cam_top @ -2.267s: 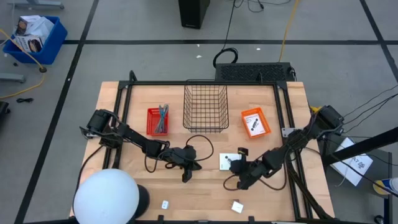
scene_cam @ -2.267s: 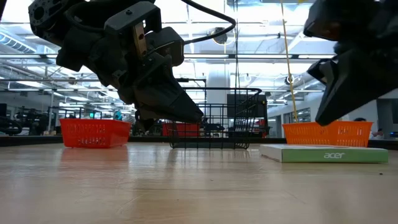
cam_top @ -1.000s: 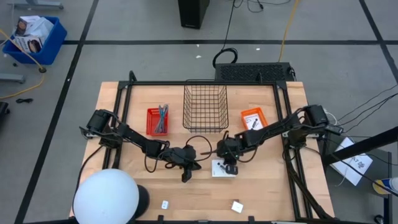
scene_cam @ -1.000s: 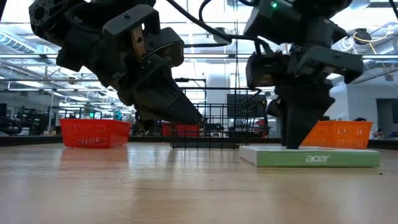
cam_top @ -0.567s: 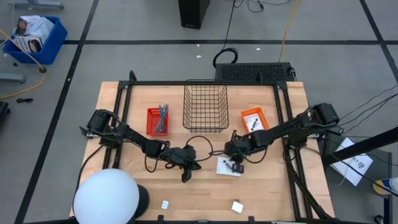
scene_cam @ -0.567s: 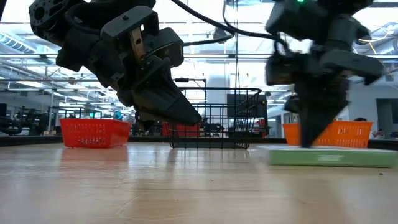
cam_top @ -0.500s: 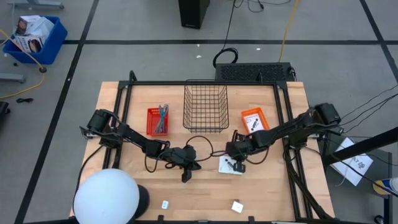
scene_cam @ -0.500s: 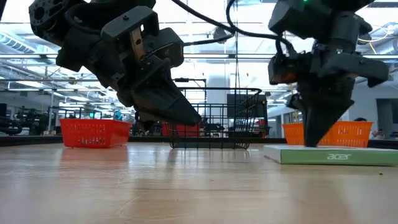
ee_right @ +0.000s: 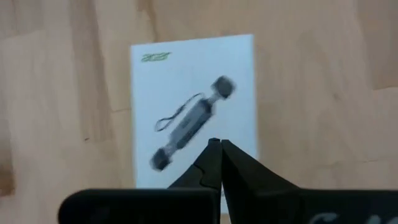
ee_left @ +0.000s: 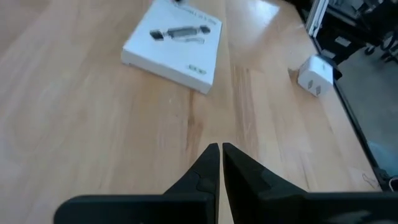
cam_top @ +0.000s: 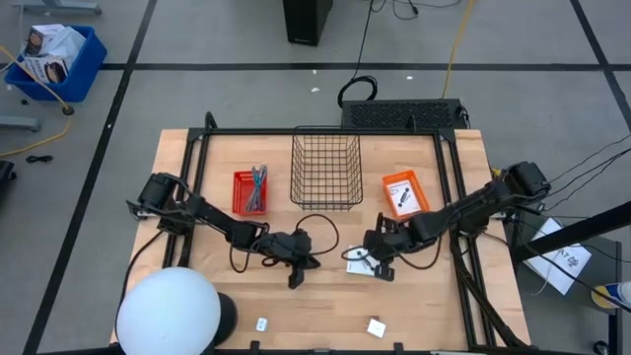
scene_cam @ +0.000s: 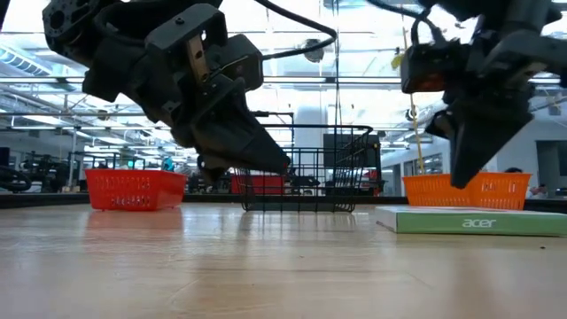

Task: Pick and place items into bin
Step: Put the card reader box into the orange basket

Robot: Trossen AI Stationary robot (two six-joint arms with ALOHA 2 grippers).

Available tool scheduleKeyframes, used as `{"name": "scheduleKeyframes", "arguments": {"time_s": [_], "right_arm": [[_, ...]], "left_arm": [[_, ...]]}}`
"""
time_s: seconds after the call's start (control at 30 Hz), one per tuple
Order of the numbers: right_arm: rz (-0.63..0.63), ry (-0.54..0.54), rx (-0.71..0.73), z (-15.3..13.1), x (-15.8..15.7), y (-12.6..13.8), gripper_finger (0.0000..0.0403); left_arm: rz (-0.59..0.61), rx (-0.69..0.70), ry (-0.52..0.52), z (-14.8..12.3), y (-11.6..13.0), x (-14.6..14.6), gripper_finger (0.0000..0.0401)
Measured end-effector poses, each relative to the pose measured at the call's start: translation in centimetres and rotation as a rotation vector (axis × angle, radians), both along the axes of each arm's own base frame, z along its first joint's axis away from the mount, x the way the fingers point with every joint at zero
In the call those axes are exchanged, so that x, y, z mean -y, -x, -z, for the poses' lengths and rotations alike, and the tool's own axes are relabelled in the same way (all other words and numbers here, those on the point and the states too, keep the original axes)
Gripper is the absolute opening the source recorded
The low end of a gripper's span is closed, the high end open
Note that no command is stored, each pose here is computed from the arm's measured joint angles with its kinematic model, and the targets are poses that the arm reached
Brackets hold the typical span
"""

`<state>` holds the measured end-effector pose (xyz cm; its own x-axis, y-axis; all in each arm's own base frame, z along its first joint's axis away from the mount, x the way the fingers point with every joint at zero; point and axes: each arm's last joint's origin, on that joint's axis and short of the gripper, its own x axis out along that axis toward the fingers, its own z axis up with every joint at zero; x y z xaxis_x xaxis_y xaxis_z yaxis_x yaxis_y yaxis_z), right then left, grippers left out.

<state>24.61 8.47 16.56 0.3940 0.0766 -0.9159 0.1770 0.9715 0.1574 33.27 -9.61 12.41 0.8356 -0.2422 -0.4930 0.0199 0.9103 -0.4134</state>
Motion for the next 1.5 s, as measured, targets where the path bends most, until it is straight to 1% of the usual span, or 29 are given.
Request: {"name": "scheduleKeyframes", "arguments": {"time_s": [0.07,0.2,0.3,0.43,0.53,0.67,0.77,0.93,1.03,1.13,1.2,1.37,1.4,1.47,1.5], "right_arm": [[0.018,0.014,-0.006,0.0,-0.5,0.3,0.0001],[0.058,0.020,-0.018,0.1,-2.0,1.1,0.0001],[0.086,0.042,-0.023,0.1,-2.9,1.9,0.0001],[0.148,0.050,-0.031,0.2,-4.0,2.7,0.0000],[0.195,0.060,-0.037,0.2,-4.4,3.3,0.0000],[0.207,0.125,0.021,0.2,-4.8,3.5,0.0000],[0.219,0.124,0.020,0.2,-4.8,3.6,0.0000],[0.254,0.129,-0.004,0.2,-4.6,3.8,0.0000],[0.284,0.139,-0.030,0.3,-4.5,4.2,0.0000],[0.291,0.145,-0.041,0.3,-4.6,4.4,0.0000],[0.294,0.143,-0.041,0.3,-4.6,4.4,0.0000],[0.301,0.138,-0.041,0.6,-4.7,4.7,0.0000],[0.306,0.136,-0.042,0.7,-4.7,4.7,0.0000],[0.319,0.132,-0.047,1.0,-4.7,5.0,0.0000],[0.331,0.128,-0.053,1.2,-4.7,5.2,0.0000]], "left_arm": [[-0.007,0.007,0.003,-0.1,-0.2,-0.5,0.0022],[-0.014,-0.001,0.018,0.0,-0.4,-1.6,0.0005],[-0.023,0.001,0.020,-0.1,-0.6,-2.1,0.0005],[-0.012,0.047,0.028,-0.5,-0.8,-2.2,0.0004],[-0.012,0.033,0.024,-0.8,-1.2,-2.2,0.0006],[0.033,0.076,-0.039,-2.0,-2.2,-1.6,0.0003],[0.045,0.070,-0.054,-3.0,-3.1,-1.3,0.0004],[0.005,0.035,-0.137,-4.0,-4.0,-1.6,0.0004],[-0.006,0.019,-0.142,-4.3,-4.3,-2.0,0.0003],[-0.023,-0.004,-0.137,-3.4,-5.0,-2.6,0.0003],[-0.013,-0.055,-0.135,-2.0,-5.5,-2.8,0.0002],[0.041,-0.091,-0.094,0.1,-8.8,-2.1,0.0002],[0.046,-0.100,-0.093,0.4,-9.3,-2.0,0.0002],[0.049,-0.161,-0.107,1.2,-10.0,-1.8,0.0002],[0.041,-0.156,-0.113,1.2,-10.6,-1.6,0.0002]]}}
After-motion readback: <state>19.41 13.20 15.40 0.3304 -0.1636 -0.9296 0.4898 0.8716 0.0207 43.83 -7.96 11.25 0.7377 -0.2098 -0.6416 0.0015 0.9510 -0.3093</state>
